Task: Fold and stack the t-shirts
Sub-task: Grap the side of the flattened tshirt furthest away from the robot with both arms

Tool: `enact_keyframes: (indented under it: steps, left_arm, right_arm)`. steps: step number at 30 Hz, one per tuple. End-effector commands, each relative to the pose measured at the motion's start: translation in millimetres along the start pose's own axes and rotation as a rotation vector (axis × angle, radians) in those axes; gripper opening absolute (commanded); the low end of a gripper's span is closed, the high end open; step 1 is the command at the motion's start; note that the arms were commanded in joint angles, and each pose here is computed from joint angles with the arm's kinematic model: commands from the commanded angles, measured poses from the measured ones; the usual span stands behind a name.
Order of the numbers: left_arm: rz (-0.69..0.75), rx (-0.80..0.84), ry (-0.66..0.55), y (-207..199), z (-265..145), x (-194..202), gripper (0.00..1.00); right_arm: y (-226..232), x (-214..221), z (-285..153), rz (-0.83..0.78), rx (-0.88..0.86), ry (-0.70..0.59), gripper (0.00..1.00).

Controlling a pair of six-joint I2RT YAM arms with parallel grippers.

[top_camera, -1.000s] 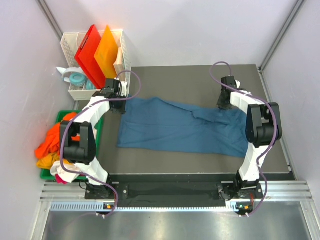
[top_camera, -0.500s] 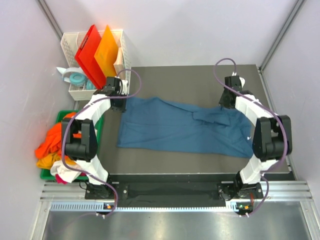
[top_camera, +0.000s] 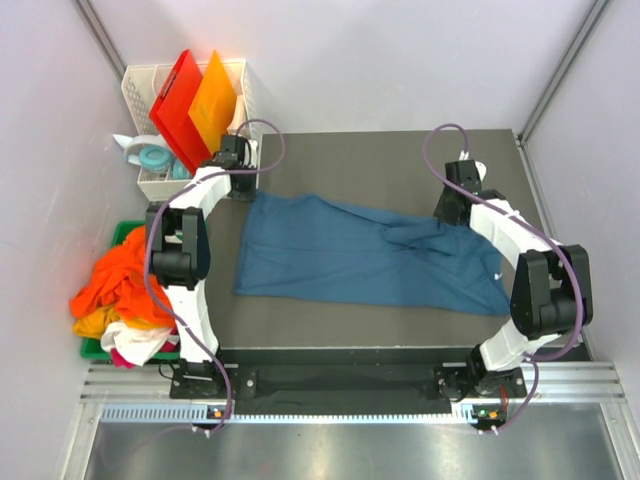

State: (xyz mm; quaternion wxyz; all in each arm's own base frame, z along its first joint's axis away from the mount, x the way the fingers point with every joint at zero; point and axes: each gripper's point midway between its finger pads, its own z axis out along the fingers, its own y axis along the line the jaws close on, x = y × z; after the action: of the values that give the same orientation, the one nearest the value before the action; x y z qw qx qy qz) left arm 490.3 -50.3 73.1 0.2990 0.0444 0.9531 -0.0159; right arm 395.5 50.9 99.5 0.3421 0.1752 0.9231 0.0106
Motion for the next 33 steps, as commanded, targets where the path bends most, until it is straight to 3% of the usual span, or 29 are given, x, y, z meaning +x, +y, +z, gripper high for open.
enact_keyframes:
  steps: [1,8,16,22,25,28,33]
  left_arm:
    - [-0.006,-0.037,-0.102,9.3,11.3,-43.4,0.26]
    - [0.033,0.031,-0.067,-1.4,44.9,-44.3,0.4]
    - [0.043,0.053,-0.048,-4.8,65.1,-37.0,0.41]
    - [0.042,0.062,-0.106,-6.5,65.8,-52.1,0.4]
    - [0.044,0.074,-0.108,-8.6,70.0,-52.6,0.28]
    - [0.044,0.076,-0.077,-8.8,75.0,-43.1,0.0]
    - [0.048,0.067,-0.067,-7.0,68.8,-32.2,0.0]
  right_arm:
    - [10.6,-14.5,-15.6,0.0,-0.029,-0.055,0.0]
    - [11.3,-9.7,-16.9,-0.015,-0.022,-0.042,0.0]
    - [12.6,-13.1,-17.2,-0.023,-0.02,-0.045,0.0]
    - [13.0,-11.9,-14.9,-0.024,-0.018,-0.042,0.0]
    - [12.3,-10.2,-12.7,-0.025,-0.013,-0.036,0.0]
    - [12.7,-10.7,-12.4,-0.027,-0.013,-0.037,0.0]
    - [14.2,-9.2,-8.9,-0.023,-0.017,-0.03,0.0]
